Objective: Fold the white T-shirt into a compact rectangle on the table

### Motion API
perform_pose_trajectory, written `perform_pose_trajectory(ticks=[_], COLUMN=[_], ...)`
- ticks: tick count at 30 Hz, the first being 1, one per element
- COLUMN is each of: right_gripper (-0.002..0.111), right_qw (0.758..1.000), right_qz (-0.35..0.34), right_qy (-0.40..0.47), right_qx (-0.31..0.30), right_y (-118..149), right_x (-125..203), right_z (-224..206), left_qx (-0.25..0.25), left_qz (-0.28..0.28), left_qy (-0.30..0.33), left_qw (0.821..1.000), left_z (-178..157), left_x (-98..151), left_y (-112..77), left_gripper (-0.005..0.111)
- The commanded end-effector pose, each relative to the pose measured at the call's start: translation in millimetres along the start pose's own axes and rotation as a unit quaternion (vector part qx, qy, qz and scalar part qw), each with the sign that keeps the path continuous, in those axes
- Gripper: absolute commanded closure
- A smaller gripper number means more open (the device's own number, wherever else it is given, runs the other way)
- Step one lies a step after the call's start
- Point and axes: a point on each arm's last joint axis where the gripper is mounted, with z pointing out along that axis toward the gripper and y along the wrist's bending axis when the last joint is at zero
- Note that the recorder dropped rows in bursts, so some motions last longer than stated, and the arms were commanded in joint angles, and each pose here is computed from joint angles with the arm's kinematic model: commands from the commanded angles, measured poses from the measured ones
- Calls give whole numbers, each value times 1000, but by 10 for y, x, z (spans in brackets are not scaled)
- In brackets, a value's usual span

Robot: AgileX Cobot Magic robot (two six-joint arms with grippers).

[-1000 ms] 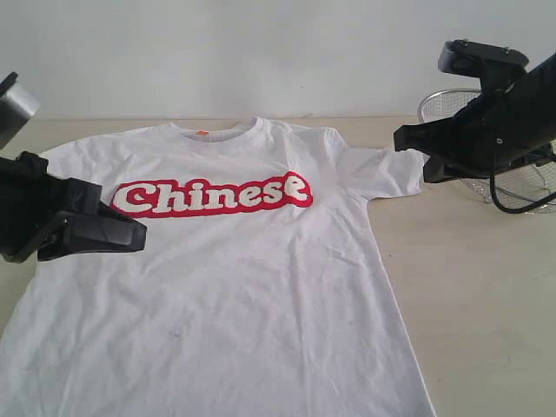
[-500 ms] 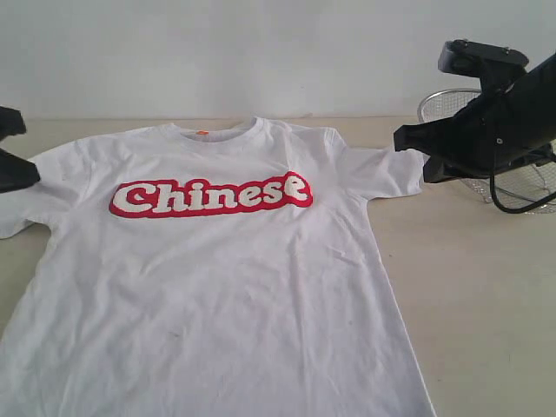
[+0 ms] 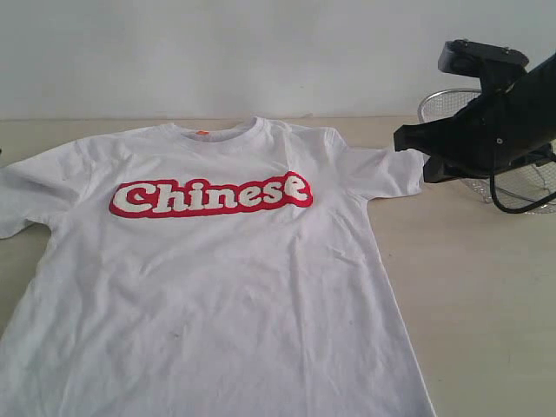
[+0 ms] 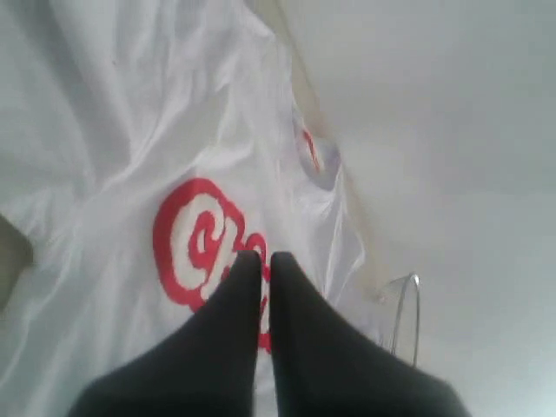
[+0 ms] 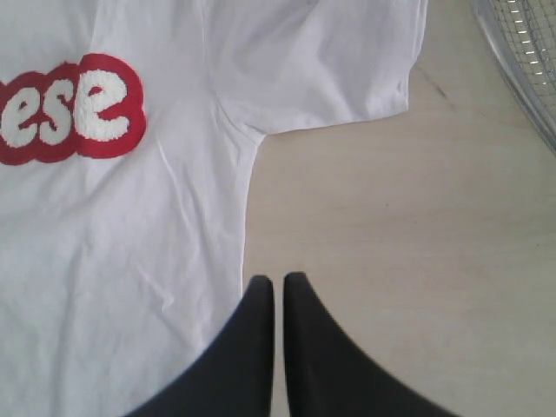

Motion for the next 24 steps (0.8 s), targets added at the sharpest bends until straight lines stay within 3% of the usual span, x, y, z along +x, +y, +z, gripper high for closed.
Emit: perform_pose_trajectory(ticks=[1, 8, 9, 14, 24], right_gripper=[108, 108, 108, 108, 108], right_qw=[1000, 1000, 1000, 999, 999], right_qz=[-5, -5, -5, -5, -5], right_qy=[-10, -25, -29, -36, -36], right_qx=[2, 4, 5, 6, 6], right_y=[-9, -13, -14, -16, -16], right_x=[-19, -47, -54, -66, -66], right_z=[-41, -42, -42, -43, -43], left_qx=[31, 25, 30, 33, -26], left_qz=[-59, -92, -119, -138, -142], left_qy=[-17, 7, -3, 18, -10], left_qw=[998, 995, 992, 990, 989], left_z=[-31, 158, 159, 154, 157], left_x=[-134, 81, 134, 332, 278], left_y=[269, 689, 731, 796, 901], left_gripper=[102, 102, 102, 102, 102])
